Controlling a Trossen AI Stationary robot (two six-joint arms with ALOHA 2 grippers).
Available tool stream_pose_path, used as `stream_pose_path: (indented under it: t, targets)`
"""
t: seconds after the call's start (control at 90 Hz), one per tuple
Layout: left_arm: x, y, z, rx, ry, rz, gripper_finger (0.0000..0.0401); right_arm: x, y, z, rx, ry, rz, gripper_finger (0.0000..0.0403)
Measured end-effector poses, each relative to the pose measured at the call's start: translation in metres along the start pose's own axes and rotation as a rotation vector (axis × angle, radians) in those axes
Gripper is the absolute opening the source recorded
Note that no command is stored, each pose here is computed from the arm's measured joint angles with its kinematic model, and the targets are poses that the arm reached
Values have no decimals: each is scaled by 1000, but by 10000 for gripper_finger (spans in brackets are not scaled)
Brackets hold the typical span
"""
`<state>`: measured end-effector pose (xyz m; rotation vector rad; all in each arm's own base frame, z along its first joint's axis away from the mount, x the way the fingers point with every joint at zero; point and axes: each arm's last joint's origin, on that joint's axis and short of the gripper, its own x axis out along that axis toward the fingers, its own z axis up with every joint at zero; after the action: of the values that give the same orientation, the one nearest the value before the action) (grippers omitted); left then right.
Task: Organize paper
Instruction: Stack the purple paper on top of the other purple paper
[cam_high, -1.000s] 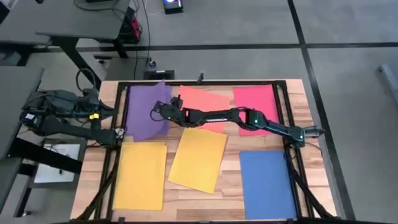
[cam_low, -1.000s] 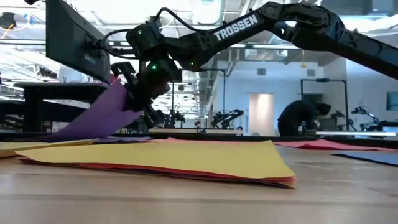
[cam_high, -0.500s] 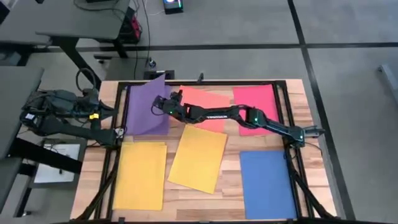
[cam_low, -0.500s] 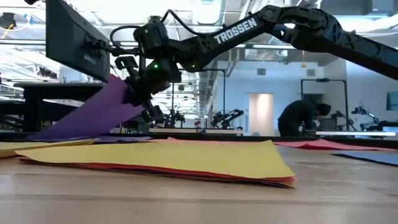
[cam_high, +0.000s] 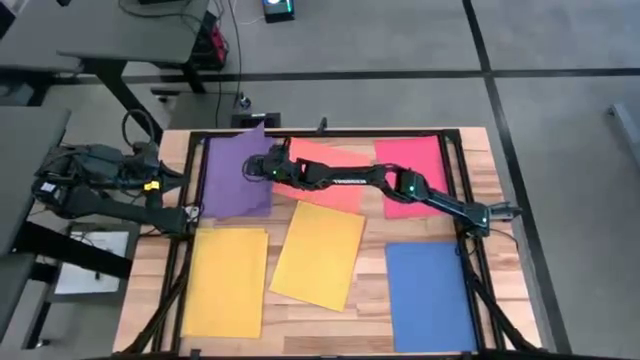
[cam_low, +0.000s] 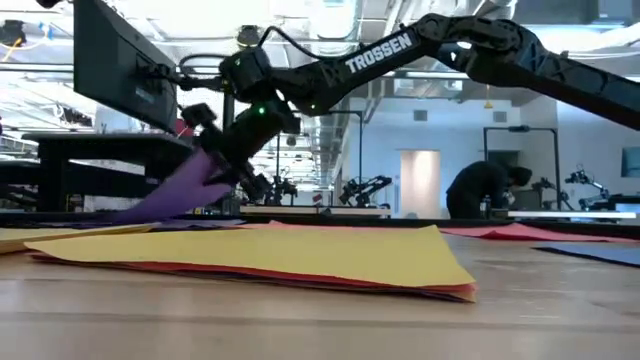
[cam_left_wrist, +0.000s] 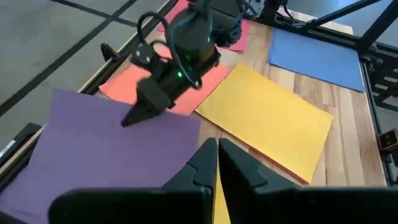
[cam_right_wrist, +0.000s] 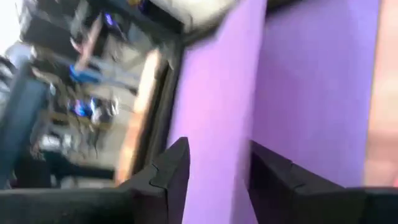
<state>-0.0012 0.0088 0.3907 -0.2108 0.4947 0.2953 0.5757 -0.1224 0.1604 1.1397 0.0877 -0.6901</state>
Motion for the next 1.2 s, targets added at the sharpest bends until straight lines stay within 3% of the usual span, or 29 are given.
stream_pose_path:
  t: [0.111,0.222,0.367,0.678,0.867,1.011,1.1,1.2]
  targets:
    - [0,0,0,-7,1,0,0,-4,10,-4,111,-54,59,132]
    - [0,0,0,4,0,0,0,-6,11,-6,119,-142,13,132]
    - [0,0,0,4,0,0,0,-5,7,-5,263,-179,11,132]
    - [0,0,0,1,1,0,0,-8,11,-14,200,-137,16,132]
    - [0,0,-1,4,9,3,0,-6,10,-17,-25,95,70,132]
    - [0,1,-2,12,25,8,0,-10,17,-17,-213,417,254,130]
    - [0,1,-2,23,25,8,0,-17,27,-25,-233,530,336,116]
    - [0,1,-2,32,25,8,0,-24,31,-44,-187,564,292,74]
